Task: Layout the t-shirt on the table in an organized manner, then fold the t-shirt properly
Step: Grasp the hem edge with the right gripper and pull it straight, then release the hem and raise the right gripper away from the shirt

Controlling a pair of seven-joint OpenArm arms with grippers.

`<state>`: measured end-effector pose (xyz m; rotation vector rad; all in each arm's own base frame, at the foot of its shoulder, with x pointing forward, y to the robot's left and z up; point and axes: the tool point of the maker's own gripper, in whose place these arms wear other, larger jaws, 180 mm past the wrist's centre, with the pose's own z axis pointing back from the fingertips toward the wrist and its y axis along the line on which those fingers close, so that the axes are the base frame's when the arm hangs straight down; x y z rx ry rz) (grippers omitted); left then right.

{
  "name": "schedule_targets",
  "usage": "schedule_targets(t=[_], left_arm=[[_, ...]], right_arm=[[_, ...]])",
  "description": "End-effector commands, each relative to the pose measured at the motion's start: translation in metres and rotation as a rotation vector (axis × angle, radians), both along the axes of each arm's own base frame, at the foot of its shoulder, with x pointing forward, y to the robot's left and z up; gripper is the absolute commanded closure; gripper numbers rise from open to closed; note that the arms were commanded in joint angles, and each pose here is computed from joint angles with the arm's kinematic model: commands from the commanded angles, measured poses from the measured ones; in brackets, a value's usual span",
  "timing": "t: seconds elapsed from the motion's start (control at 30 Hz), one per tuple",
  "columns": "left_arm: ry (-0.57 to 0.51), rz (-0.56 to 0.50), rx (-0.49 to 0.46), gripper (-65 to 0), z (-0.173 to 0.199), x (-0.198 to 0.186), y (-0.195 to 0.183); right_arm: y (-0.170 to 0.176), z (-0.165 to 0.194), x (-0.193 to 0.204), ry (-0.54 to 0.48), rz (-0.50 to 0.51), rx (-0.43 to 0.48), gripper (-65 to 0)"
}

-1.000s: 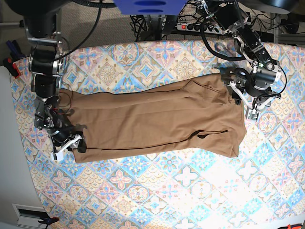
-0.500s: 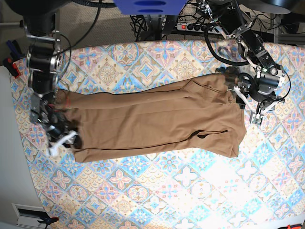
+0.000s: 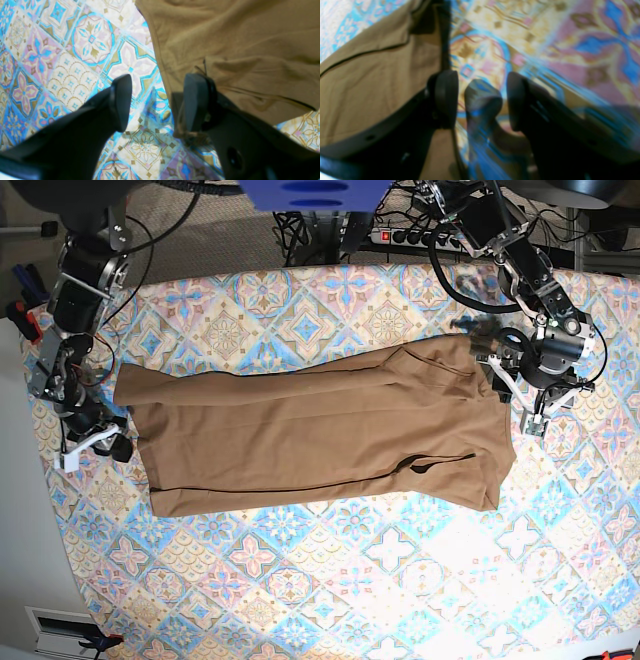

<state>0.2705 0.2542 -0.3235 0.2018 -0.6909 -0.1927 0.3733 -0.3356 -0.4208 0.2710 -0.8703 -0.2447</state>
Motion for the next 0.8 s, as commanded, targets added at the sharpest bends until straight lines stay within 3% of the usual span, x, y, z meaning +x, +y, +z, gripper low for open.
schedule_targets(t=[0.0,0.13,0.4,0.57,0.77], left_arm=[[-0.044,-0.002,0.011,-32.5,0.012,0.007,0.001],[-0.029,-0.004,0.008,-32.5,0.006,0.001,0.001],[-0.014,-0.005,0.007,-32.5,0.002,-0.004,0.001],[-0.011,-0.004,0.008,-32.5,0.002,-0.004,0.001],[-0.006,-0.008,0.006,-32.5,0.001,-0.005,-0.001]], right_arm=[[-0.021,0.007,-0.004,0.030,-0.023,-0.048,-30.9],[-0.030,-0.010,-0.045,0.106,-0.015,-0.092,-30.9],[-0.034,0.006,-0.077,0.103,0.044,-0.221,-30.9],[-0.053,0.019,-0.095,0.103,0.042,-0.206,-30.9],[-0.069,0.013,-0.121,0.189,0.009,-0.187,-30.9]])
